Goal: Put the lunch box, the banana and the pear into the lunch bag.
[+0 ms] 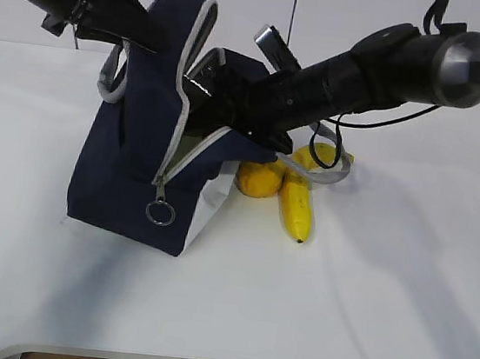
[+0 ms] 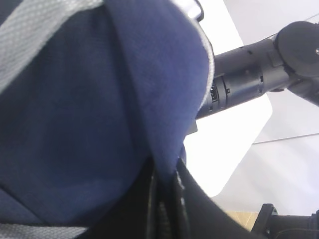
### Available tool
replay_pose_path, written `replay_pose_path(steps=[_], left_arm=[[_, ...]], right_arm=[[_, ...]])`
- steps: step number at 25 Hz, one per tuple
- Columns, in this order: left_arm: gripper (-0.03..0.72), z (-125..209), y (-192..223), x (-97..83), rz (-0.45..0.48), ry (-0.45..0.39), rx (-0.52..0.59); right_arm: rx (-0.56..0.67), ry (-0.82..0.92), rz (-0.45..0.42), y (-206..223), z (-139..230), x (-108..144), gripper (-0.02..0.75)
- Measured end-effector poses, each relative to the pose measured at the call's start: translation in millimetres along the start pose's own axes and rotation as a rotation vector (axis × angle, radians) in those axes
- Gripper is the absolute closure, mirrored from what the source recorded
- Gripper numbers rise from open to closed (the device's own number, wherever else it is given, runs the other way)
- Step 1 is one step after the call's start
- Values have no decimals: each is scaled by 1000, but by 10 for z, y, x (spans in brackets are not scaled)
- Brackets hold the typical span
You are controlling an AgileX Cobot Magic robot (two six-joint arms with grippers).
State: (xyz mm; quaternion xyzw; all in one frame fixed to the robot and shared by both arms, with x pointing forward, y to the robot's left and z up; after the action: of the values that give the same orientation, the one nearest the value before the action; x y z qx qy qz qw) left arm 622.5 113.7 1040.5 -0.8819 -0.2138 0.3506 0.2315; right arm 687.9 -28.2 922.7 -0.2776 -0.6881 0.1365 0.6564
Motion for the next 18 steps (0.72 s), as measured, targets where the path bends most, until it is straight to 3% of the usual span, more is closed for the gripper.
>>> replay_pose_path(steps=[5, 10, 15, 18], left_arm=[[676, 10, 0, 9, -6, 4, 6], [676, 44, -54, 111, -42, 11, 22], [676, 106, -148, 275, -102, 2, 49], [676, 140, -162, 316, -123, 5, 69]], right_arm=[[43, -33, -22, -37, 26, 122, 253], [101, -192, -25, -197, 15, 415, 238], [141, -349, 62, -433, -19, 626, 236], [101, -407, 105, -574, -113, 769, 236]])
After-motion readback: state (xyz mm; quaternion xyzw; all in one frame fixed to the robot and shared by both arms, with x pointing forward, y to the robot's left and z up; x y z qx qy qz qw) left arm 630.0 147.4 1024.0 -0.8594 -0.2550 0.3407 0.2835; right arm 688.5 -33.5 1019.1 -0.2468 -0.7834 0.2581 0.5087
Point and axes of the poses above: a point on each arm's last joint axis where the gripper is mounted, y pointing out along that axis toward the gripper, x along the wrist's bending axis when the last joint is at zero, z = x × y, the point moved 7 cm from there along y, pointing out along that axis toward the gripper, and after that the axes turned 15 degrees about y, right-handed, at the moved point
